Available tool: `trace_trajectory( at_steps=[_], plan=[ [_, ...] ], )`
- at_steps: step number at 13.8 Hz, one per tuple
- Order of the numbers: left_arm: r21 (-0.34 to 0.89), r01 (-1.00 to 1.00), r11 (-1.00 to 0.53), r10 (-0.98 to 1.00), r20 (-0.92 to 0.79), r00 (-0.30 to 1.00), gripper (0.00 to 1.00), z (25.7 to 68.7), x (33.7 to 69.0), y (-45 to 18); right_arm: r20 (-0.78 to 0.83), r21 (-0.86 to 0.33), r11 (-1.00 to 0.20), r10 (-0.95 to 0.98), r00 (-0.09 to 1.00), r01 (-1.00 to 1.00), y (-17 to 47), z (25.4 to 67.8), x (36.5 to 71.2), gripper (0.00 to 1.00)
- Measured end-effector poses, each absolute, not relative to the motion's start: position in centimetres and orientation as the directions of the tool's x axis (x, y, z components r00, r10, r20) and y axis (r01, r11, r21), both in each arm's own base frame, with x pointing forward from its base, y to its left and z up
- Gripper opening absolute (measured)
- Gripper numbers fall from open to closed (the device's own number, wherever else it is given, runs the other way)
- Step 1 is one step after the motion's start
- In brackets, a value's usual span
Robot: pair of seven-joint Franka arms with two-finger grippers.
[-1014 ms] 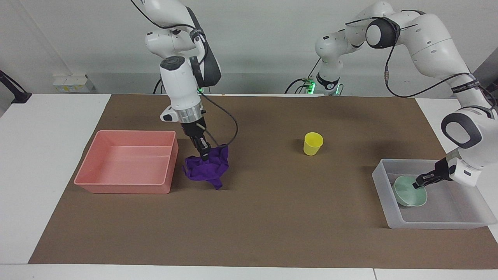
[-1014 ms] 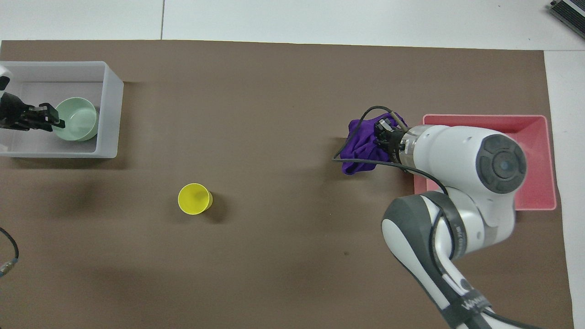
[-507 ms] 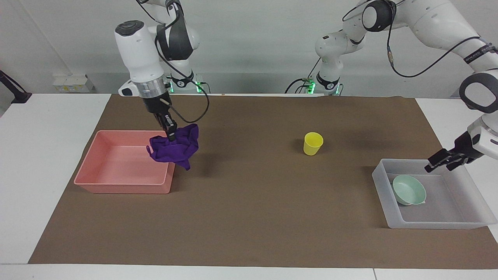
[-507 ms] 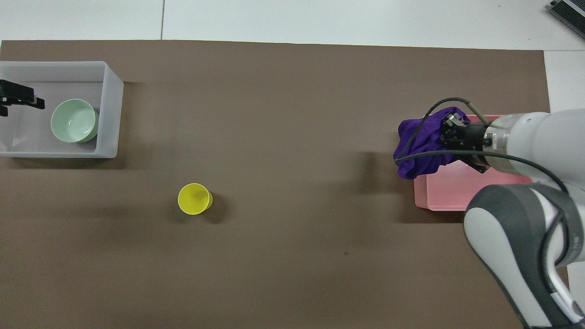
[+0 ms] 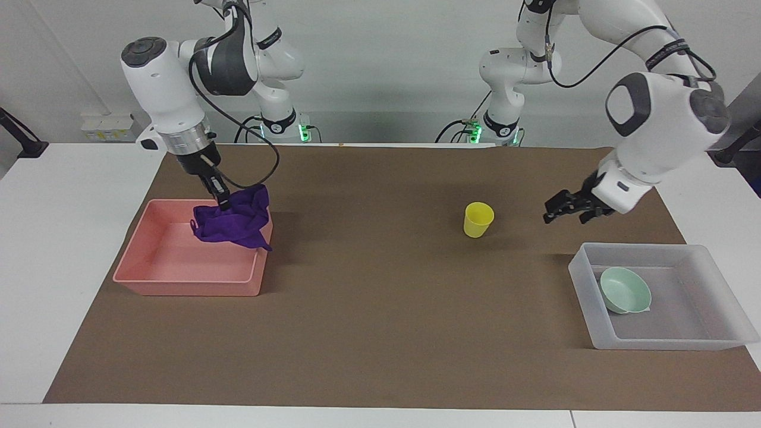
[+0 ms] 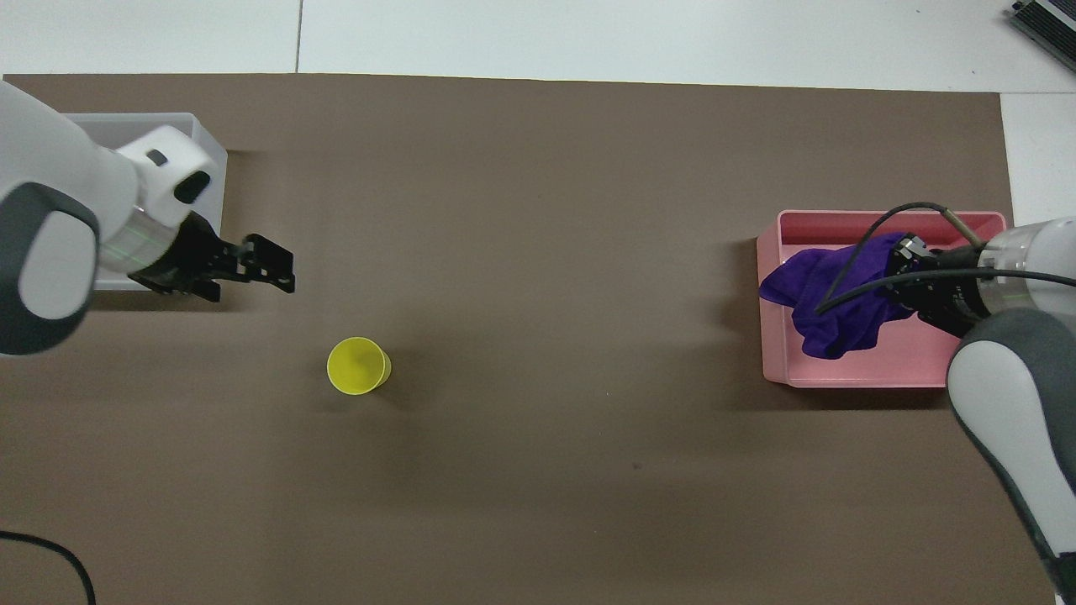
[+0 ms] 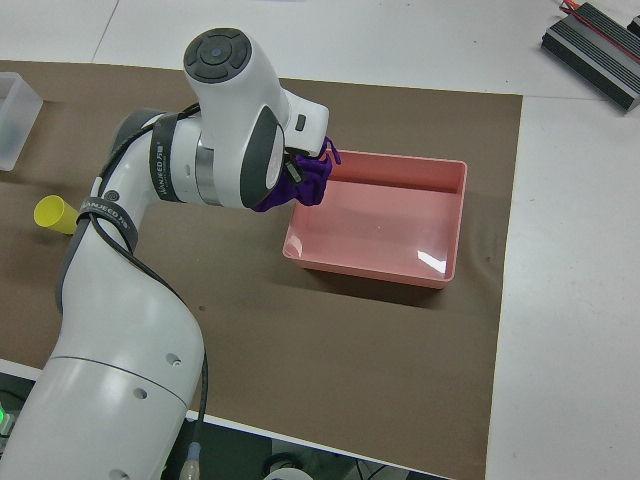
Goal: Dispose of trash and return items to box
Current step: 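Reach the left gripper to the yellow cup and grasp it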
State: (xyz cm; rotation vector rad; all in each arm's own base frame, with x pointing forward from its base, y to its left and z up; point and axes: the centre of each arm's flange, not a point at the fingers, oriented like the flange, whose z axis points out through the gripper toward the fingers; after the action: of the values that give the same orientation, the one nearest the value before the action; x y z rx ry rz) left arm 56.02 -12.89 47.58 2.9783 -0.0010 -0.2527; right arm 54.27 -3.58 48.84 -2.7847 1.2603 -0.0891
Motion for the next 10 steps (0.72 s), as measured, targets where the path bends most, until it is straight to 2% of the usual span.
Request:
trace_trajectory(
  at_steps=[2,5,6,7,8,10],
  plan=[
    [0.145,-0.013,-0.989,-0.035,-0.150,0.988,1.00,44.2,53.6,-15.2,0.003,-0.081,-0.682,-0.729,0.684,-0.727,-6.0,47.2,54.3,0.05],
    [0.127,0.004,-0.992,-0.018,-0.171,0.985,1.00,38.2,51.6,-14.8,-0.011,-0.068,-0.693,-0.719,0.695,-0.718,-7.6,45.0,54.9,0.05],
    [0.121,0.011,-0.993,-0.012,-0.189,0.982,1.00,36.8,51.1,-14.4,-0.013,-0.067,-0.693,-0.719,0.695,-0.718,-7.6,44.7,55.0,0.10],
    [0.116,0.015,-0.993,-0.009,-0.197,0.980,0.93,35.7,50.7,-14.3,-0.012,-0.067,-0.695,-0.717,0.697,-0.716,-7.5,44.7,55.0,0.22],
    [0.114,0.014,-0.993,-0.008,-0.194,0.981,0.74,35.0,50.4,-14.4,-0.007,-0.070,-0.698,-0.714,0.700,-0.712,-7.3,45.0,55.1,0.32],
    [0.112,0.014,-0.994,-0.007,-0.187,0.982,0.50,33.8,50.2,-14.4,0.027,-0.065,-0.723,-0.690,0.723,-0.688,-6.7,46.4,55.6,0.54]
  ],
)
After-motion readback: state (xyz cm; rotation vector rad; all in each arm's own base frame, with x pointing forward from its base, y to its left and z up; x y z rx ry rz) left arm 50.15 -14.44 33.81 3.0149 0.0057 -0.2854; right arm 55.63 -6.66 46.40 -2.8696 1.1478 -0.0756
